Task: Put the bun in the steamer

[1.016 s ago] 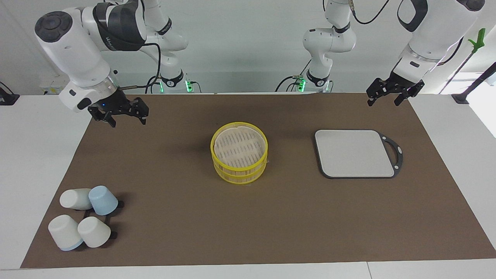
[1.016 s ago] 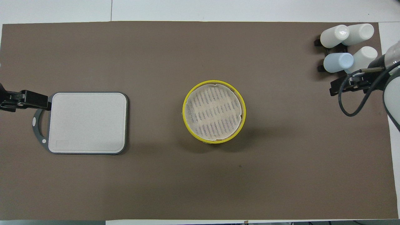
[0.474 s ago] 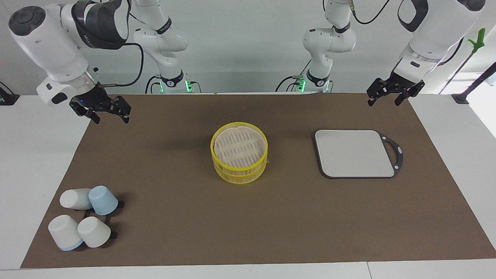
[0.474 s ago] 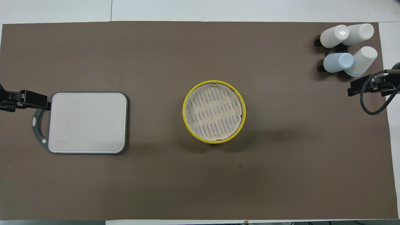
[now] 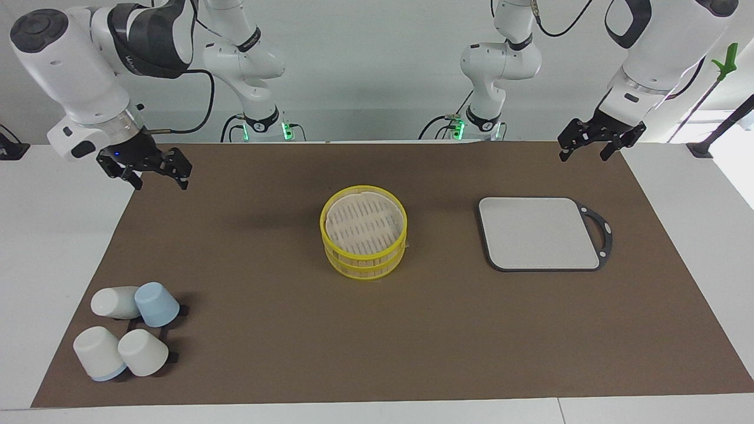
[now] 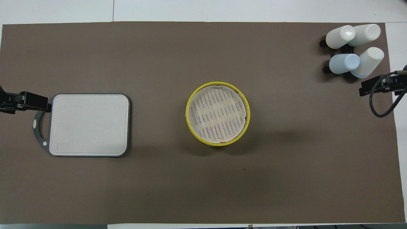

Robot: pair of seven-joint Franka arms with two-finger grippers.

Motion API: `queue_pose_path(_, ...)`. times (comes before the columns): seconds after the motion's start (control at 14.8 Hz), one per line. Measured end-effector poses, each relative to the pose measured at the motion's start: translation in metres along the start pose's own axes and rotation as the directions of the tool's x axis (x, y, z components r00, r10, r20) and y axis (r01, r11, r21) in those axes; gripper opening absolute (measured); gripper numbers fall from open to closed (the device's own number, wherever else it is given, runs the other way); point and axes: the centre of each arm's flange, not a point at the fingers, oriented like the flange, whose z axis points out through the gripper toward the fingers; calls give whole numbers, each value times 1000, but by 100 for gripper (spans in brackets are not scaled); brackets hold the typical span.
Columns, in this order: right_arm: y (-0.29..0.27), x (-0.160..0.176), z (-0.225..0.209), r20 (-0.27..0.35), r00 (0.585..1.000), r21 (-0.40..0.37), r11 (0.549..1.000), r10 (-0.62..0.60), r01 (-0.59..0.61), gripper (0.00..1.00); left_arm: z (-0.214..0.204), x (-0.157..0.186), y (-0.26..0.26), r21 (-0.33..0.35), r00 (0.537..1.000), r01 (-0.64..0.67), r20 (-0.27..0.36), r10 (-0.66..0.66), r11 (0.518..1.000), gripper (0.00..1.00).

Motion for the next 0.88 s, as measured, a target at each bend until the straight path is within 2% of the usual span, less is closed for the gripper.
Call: queue_pose_path(0.88, -12, -1, 2, 15, 1000, 2, 1000, -22, 22, 100, 0, 0, 0, 0, 1000, 1, 0, -1, 1000, 100)
